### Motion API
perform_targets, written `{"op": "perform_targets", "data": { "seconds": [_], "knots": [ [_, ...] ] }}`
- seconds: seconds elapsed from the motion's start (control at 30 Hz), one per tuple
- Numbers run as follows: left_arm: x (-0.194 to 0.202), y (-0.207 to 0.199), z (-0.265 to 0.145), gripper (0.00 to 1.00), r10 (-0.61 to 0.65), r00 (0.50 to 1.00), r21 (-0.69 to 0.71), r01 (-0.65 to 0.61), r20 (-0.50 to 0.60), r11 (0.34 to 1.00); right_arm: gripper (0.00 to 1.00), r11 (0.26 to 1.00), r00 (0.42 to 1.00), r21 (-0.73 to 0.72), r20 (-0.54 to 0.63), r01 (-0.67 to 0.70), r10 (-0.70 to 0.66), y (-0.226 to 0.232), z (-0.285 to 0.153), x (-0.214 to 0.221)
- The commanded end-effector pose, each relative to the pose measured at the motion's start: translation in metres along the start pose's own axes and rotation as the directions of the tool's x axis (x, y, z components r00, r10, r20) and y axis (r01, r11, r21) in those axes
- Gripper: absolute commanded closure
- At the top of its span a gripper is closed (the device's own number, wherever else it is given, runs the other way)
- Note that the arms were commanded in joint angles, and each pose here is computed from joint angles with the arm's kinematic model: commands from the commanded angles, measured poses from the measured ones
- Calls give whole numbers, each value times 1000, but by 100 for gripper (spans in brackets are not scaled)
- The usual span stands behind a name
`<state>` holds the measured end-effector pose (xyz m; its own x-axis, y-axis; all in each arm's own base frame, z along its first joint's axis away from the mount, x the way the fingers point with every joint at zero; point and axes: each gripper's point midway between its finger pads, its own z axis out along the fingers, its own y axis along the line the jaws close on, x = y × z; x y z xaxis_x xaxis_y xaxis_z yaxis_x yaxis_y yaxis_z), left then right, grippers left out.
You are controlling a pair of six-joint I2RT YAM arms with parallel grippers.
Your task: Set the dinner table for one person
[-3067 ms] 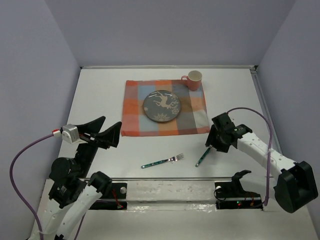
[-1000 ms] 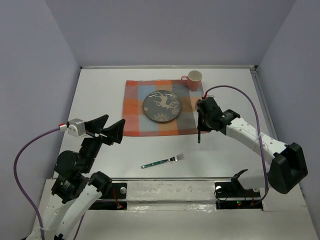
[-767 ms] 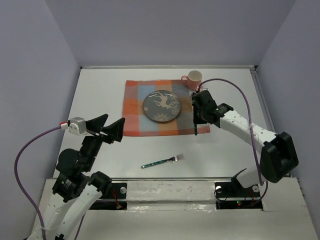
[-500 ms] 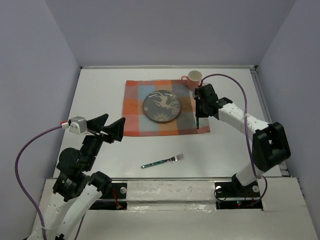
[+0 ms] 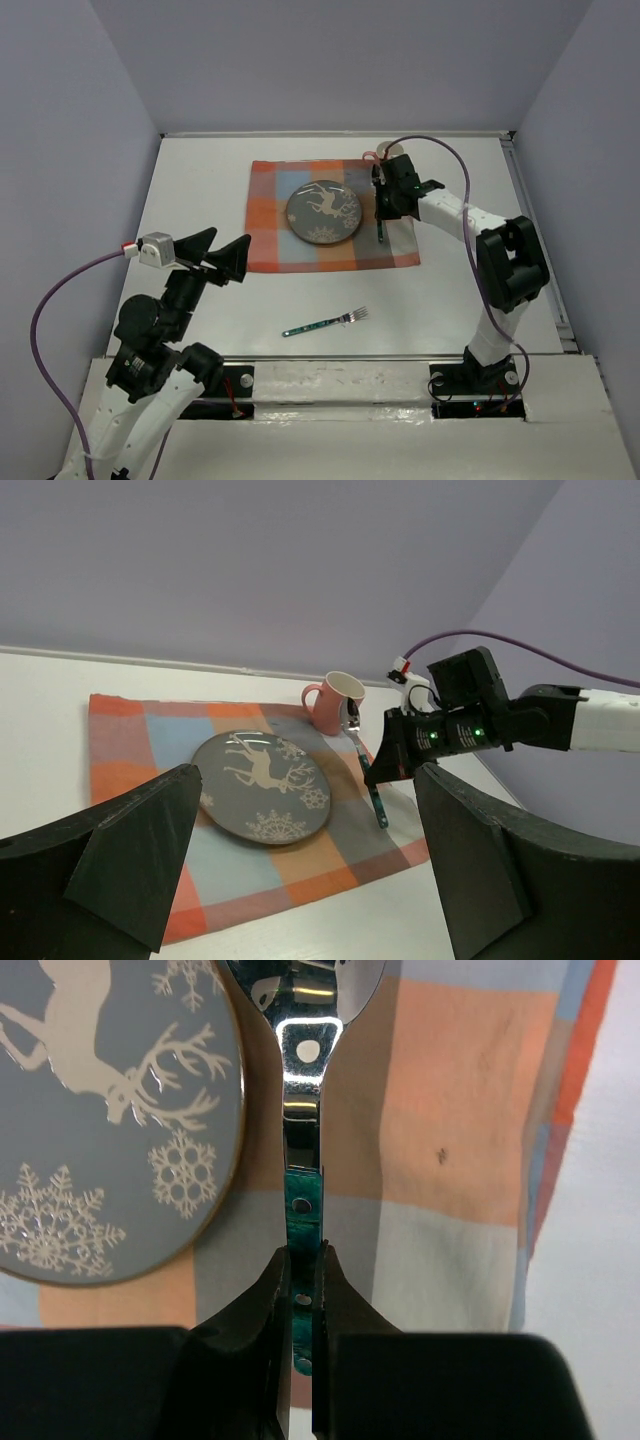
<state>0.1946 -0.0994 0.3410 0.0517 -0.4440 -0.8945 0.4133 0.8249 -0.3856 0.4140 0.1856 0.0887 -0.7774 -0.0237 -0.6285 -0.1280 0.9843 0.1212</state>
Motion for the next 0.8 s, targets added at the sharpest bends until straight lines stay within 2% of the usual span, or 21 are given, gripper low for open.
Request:
{"op": "perform_targets", "data": {
  "seconds": [0.0, 0.3, 0.5, 0.57, 0.6, 0.7, 0.77],
  "knots": [
    [-11, -5, 4, 1, 11, 999, 16, -12, 32, 1000, 100, 999, 995, -49, 96, 9, -4, 15, 10, -43],
    [-9, -4, 7, 1, 12, 1000, 13, -12, 22, 1000, 100, 1000, 998, -18, 56, -25, 26, 3, 42, -40],
    [3, -6, 12, 1, 10, 1000, 27, -10, -23, 1000, 99, 999, 999, -9, 17, -36, 36, 2, 57, -27],
    [10, -8, 14, 1, 0, 999, 36, 2, -51, 999, 91, 999, 999, -11, 10, -37, 37, 2, 59, -26],
    [13, -10, 15, 1, -6, 998, 44, 9, -63, 999, 81, 999, 999, -5, 11, -40, 40, 1, 60, -26],
    [33, -22, 17, 1, -28, 985, 98, 45, -170, 994, 66, 998, 999, 25, 18, -49, 49, -4, 57, -25],
    [52, -30, 18, 1, -30, 960, 126, 67, -278, 990, 58, 998, 998, 21, 23, -52, 51, -4, 51, -26]
  ]
}}
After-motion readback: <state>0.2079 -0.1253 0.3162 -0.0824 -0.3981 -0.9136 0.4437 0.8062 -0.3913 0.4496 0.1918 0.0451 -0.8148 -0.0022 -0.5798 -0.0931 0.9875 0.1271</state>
